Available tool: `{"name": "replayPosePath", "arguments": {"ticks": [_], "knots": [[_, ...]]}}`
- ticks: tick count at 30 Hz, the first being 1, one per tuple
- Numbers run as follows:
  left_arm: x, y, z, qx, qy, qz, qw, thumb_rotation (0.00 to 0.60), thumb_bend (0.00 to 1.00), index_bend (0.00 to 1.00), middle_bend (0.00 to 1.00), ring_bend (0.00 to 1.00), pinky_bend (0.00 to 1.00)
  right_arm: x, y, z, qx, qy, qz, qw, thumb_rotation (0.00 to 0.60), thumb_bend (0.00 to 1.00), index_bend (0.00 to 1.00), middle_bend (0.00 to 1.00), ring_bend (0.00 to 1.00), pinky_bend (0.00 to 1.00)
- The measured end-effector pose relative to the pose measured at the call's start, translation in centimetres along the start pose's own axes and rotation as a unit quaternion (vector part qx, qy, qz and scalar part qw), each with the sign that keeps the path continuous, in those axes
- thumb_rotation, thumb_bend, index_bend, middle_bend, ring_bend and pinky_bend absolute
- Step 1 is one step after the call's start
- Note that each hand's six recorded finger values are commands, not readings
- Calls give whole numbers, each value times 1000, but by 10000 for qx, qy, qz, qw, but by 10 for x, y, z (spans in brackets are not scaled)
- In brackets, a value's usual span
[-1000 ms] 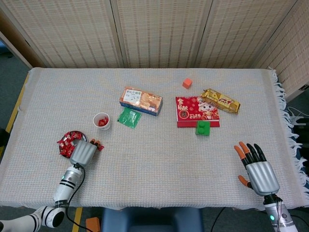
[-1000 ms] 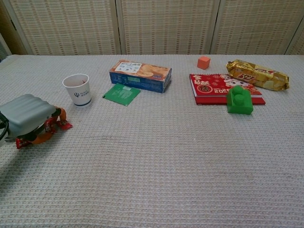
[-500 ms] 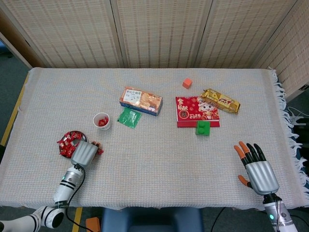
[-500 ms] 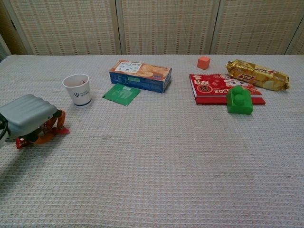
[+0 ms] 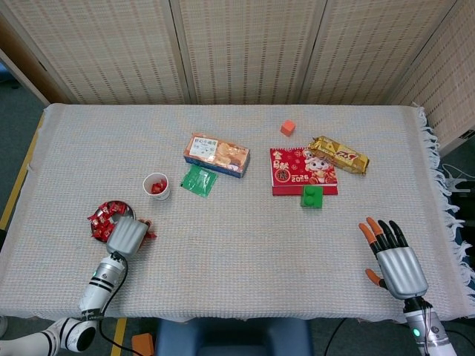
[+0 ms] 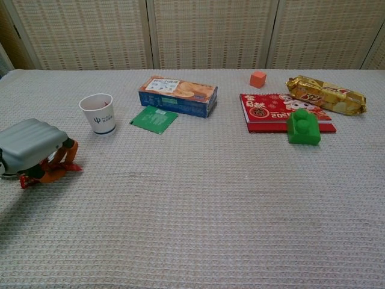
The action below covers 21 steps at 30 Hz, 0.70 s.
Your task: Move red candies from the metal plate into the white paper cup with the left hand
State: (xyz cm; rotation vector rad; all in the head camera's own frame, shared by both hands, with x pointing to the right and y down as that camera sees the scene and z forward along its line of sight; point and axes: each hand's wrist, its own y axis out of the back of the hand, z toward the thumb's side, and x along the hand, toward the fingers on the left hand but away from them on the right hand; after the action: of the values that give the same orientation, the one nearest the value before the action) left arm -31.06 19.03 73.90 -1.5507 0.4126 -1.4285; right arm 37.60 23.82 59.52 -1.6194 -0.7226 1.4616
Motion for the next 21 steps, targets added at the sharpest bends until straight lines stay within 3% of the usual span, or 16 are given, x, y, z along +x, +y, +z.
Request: {"name": "replayPosePath", "arguments": {"ticks": [13,21], "knots": [[6,25,-17,-420,173,80,9989,600,385,555,611,871,1000,0,0,-1,4,-21,2,10000,600,116,0,0,0,21],[30,65,-28,-517,276,478,9971,600,388,555,610,872,1000,-4,-2,-3,30,-114,16,9999,600,116,0,0,0,26]]}}
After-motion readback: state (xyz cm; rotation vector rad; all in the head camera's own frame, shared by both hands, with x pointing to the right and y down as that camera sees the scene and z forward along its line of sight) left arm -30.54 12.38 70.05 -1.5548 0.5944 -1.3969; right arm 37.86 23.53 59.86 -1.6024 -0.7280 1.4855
